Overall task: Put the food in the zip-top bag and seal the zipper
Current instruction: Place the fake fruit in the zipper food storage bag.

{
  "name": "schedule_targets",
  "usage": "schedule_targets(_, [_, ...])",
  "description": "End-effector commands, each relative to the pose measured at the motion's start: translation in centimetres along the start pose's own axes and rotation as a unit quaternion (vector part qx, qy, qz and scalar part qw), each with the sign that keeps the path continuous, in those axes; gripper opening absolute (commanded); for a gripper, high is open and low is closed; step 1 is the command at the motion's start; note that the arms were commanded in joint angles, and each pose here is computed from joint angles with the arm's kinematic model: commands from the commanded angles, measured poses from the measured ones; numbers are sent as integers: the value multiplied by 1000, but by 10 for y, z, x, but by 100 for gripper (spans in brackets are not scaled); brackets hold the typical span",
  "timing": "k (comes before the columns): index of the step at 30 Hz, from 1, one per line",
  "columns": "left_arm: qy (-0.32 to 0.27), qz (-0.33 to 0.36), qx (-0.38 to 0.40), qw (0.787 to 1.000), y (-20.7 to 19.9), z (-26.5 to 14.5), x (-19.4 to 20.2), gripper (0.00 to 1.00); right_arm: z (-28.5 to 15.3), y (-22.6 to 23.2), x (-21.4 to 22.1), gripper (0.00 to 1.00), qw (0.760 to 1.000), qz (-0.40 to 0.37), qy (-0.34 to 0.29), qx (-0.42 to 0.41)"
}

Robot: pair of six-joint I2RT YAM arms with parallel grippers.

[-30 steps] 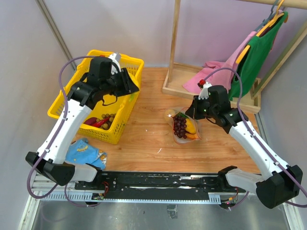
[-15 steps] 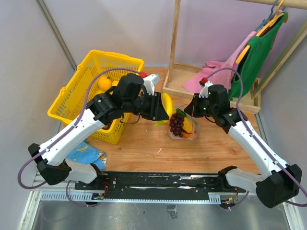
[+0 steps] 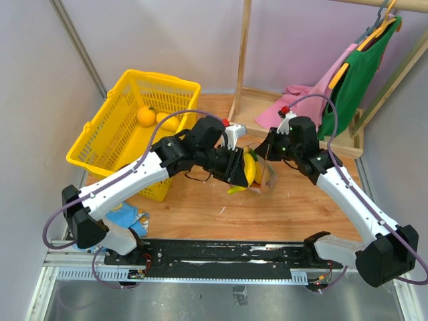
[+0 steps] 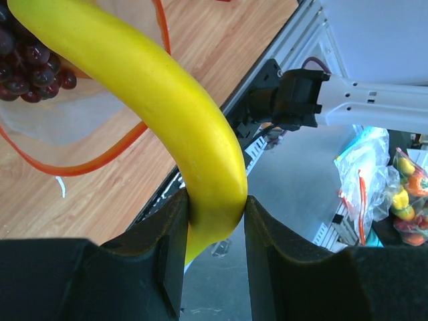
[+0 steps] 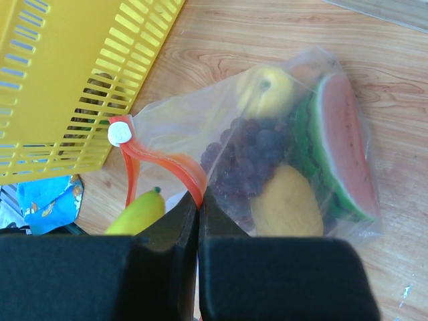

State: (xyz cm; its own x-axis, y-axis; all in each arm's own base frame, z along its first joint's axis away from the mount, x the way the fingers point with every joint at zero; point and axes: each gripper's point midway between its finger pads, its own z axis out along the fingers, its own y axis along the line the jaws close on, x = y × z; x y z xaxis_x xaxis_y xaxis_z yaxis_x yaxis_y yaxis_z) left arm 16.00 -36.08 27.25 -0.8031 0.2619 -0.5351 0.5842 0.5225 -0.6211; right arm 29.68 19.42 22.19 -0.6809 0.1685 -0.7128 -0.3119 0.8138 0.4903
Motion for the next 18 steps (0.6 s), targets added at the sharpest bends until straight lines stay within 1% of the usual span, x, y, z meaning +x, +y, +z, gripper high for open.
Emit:
schedule_targets(1, [14,8,10,1000,2,16,4,0,-1,10,-20,1,999,6,-32,-21])
schedule_targets(5, [11,9,-28,999,18,29,-3,0,0,12,-16,1,999,8,-24,-31])
schedule_targets(8, [2,7,-73,997,34,38,-14,0,-1,14,-13,1,999,11,-20,-36])
schedule_targets(11, [-2,-1,-125,992,53,47,-23,0,-3,15,-9,1,999,14,-15,-42])
schedule_targets(18, [-26,-4,-200,980,80,62,-45,0,-7,21,-5,1,998,15,-9,-54])
